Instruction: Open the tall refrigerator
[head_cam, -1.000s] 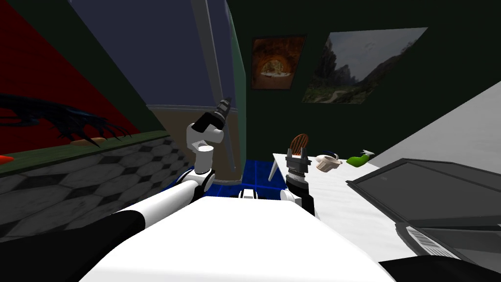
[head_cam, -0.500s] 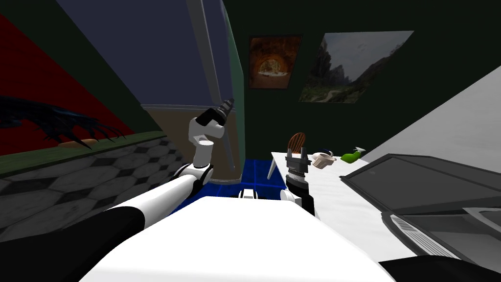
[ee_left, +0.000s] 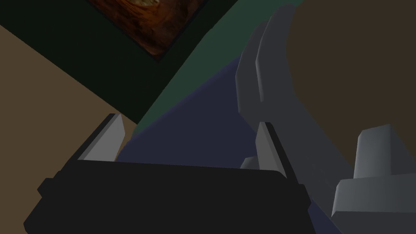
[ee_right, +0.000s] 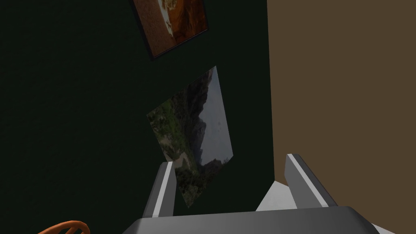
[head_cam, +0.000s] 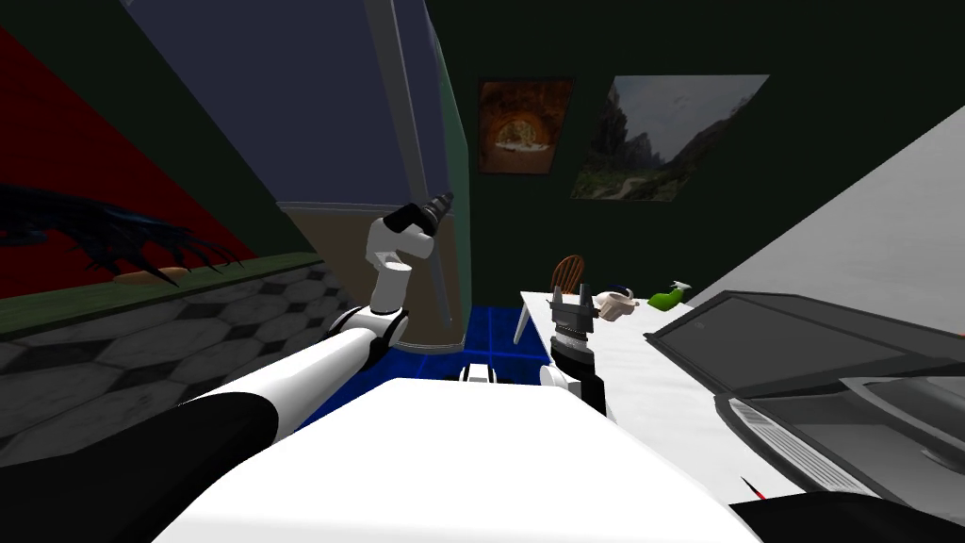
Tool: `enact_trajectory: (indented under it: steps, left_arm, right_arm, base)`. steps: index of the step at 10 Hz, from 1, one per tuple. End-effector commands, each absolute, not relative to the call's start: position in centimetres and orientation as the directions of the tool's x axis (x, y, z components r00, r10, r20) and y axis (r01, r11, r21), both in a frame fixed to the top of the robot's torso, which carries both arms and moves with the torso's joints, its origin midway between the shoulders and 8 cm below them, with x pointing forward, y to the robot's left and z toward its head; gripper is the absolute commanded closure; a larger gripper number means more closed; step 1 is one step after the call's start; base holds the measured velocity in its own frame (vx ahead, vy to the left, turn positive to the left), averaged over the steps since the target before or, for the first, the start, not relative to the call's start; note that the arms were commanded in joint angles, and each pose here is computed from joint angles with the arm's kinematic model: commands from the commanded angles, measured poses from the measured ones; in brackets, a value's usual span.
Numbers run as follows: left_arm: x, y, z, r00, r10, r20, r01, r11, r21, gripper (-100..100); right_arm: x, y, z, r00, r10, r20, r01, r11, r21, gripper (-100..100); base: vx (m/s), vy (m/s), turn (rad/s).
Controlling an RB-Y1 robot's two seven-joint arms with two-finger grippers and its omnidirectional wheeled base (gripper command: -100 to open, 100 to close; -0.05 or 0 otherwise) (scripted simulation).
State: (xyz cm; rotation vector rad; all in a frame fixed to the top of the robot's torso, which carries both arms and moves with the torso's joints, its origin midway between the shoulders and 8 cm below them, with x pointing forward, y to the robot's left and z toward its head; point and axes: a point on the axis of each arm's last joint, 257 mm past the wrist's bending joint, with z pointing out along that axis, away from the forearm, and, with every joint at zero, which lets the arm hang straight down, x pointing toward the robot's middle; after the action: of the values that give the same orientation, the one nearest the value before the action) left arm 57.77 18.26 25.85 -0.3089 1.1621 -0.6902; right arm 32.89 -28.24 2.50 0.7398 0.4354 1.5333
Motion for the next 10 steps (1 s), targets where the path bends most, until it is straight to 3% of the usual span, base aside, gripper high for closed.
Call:
enact_trajectory:
  steps: [1,10]
  left_arm:
    - [59.2,18.9,26.3,0.223,-0.603,-0.766,0.298,0.790,-0.536,-100]
    - [64.1,22.8,28.0,0.177,-0.473,-0.863,0.120,0.881,-0.458,-100]
  right_arm:
    - [32.9,-28.2,2.5,0.025,0.981,0.192,-0.734,-0.113,0.670,0]
    - [32.9,-28.2,2.5,0.025,0.981,0.192,-0.734,-0.113,0.670,0]
  base:
    - [-0.050,-0.002,-0.026]
    - [-0.062,-0.014,-0.019]
